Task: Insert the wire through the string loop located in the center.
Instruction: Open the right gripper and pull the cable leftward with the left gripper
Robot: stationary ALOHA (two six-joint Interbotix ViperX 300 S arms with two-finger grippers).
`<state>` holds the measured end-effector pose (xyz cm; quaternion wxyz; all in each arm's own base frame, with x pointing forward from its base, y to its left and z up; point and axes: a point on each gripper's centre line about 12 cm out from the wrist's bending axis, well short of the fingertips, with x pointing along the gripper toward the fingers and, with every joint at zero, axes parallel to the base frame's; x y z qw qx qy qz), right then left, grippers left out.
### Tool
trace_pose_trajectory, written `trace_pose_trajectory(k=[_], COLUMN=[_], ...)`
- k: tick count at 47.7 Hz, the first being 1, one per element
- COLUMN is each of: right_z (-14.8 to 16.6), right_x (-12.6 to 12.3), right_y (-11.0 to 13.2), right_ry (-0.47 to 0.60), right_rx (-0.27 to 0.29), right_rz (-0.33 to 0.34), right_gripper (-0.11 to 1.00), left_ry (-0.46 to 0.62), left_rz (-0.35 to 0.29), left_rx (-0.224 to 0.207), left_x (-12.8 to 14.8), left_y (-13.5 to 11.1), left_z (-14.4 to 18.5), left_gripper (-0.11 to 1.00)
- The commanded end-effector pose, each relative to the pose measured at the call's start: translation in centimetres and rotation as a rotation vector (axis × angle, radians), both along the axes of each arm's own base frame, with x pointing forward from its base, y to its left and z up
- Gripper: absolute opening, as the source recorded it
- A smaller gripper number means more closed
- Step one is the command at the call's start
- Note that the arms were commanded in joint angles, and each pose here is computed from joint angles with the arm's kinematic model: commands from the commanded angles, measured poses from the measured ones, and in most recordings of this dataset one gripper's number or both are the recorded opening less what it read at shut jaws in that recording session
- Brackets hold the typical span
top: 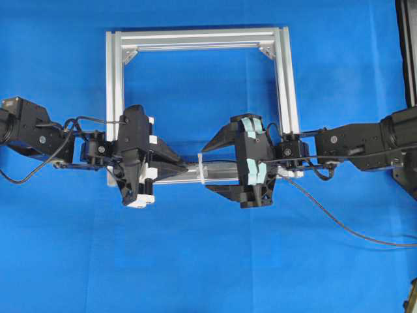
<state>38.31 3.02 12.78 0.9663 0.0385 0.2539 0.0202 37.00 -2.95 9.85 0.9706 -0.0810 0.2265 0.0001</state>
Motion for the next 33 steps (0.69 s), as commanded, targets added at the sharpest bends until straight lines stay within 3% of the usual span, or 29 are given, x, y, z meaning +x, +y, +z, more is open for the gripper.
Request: trace_pose_trajectory(k=[1,16,33], right_z=[0.9,0.8,0.7], right_x=[0.3,0.3,0.2], right_y=[0.1,0.1,0.1], right_ry=[-0.028,-0.026,-0.016], right_rx=[0.000,-0.003,-0.005], right_rz=[0.003,0.006,0.007], right_gripper=[0.96,0.96,0.96], left_ry=[-0.029,-0.032,0.007], left_rz=[0.001,-0.016,-0.011], left_rx=[-0.002,-0.005,-0.040], left_x=[0.3,-2.4,-8.9], left_y=[0.0,-0.4,-0.1], left_z=[0.9,1.8,1.7], left_gripper=[0.05,0.05,0.05])
